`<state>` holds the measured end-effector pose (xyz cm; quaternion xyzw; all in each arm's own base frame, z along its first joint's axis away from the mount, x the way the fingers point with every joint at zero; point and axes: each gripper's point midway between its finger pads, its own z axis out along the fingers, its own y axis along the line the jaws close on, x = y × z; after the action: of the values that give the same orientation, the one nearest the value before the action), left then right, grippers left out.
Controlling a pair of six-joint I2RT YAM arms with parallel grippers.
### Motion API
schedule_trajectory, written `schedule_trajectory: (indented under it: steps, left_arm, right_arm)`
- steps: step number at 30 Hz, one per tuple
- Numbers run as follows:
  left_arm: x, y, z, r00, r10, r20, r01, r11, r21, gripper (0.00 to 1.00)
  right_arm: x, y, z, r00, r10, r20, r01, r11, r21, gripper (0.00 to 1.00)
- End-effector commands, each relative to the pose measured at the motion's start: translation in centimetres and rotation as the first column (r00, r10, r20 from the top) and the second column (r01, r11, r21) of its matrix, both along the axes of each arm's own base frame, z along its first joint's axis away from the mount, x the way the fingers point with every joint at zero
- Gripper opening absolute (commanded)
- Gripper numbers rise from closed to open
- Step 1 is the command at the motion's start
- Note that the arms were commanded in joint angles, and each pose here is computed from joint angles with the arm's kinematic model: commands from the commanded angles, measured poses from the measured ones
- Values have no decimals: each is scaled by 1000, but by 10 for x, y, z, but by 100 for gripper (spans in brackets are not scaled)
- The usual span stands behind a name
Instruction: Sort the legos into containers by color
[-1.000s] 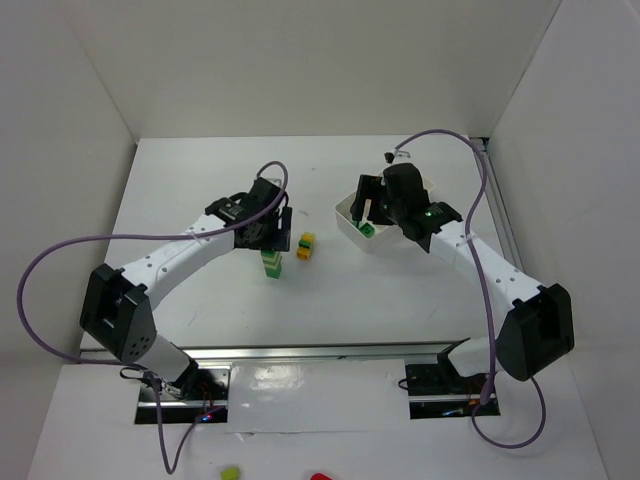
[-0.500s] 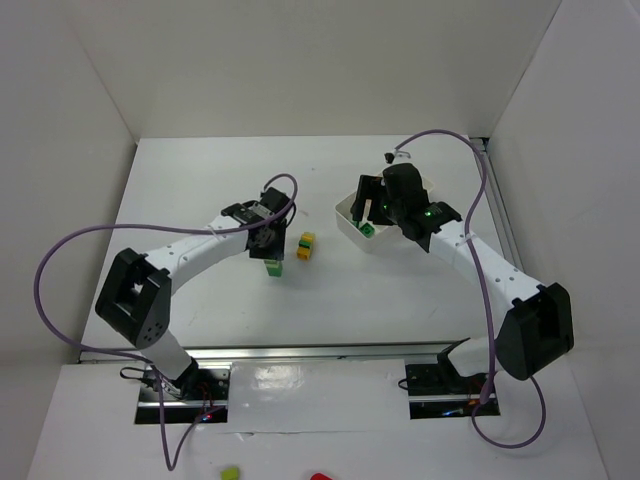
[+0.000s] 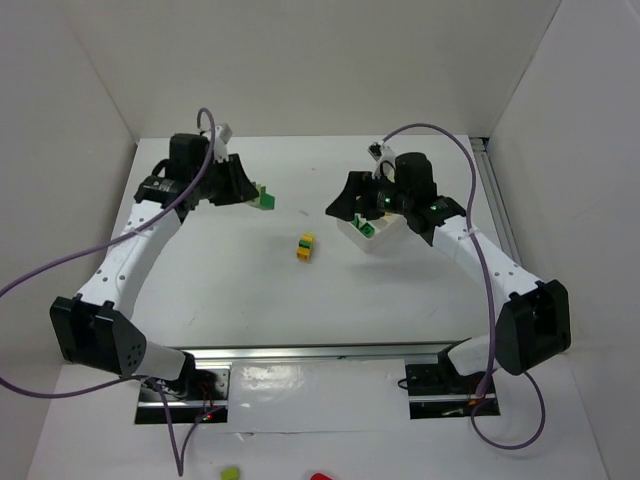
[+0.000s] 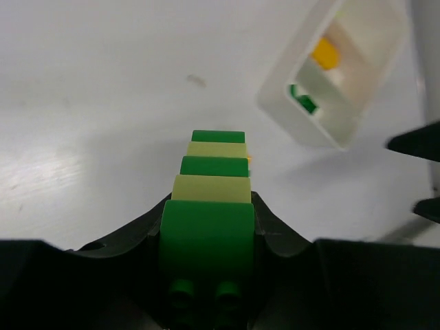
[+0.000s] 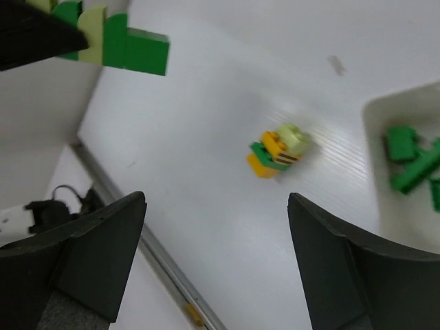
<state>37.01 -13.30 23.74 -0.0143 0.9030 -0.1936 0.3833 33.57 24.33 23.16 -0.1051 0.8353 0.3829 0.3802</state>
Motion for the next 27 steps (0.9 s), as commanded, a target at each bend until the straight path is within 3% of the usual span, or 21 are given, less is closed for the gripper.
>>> schedule_trajectory:
  steps: [1,3,4,7,10,17,27]
  left_arm:
    - [-18,-46,50,936,-330,120,350,903,-250,0]
    - [-16,-45,60,905,-385,178,424,843,-330,0]
    - [-30,-53,65,868,-460,189,494,761,-420,0]
    - [-39,-56,85,802,-530,276,590,631,-504,0]
    - [-41,-52,91,778,-541,320,620,578,-531,0]
    - [-50,-52,96,732,-575,365,665,489,-565,0]
    - [-53,-49,95,735,-575,360,661,488,-570,0]
  right_arm:
    - [-22,32,56,946,277,168,-305,936,176,92]
    - [-23,34,62,932,305,198,-343,917,202,92]
    - [-25,35,66,930,310,199,-351,910,222,94]
    - [-31,37,75,908,364,207,-413,861,297,96]
    - [-28,39,79,893,384,235,-444,834,326,96]
    - [-26,55,68,856,476,202,-517,771,372,98]
    - [-28,90,83,791,557,253,-608,672,423,95]
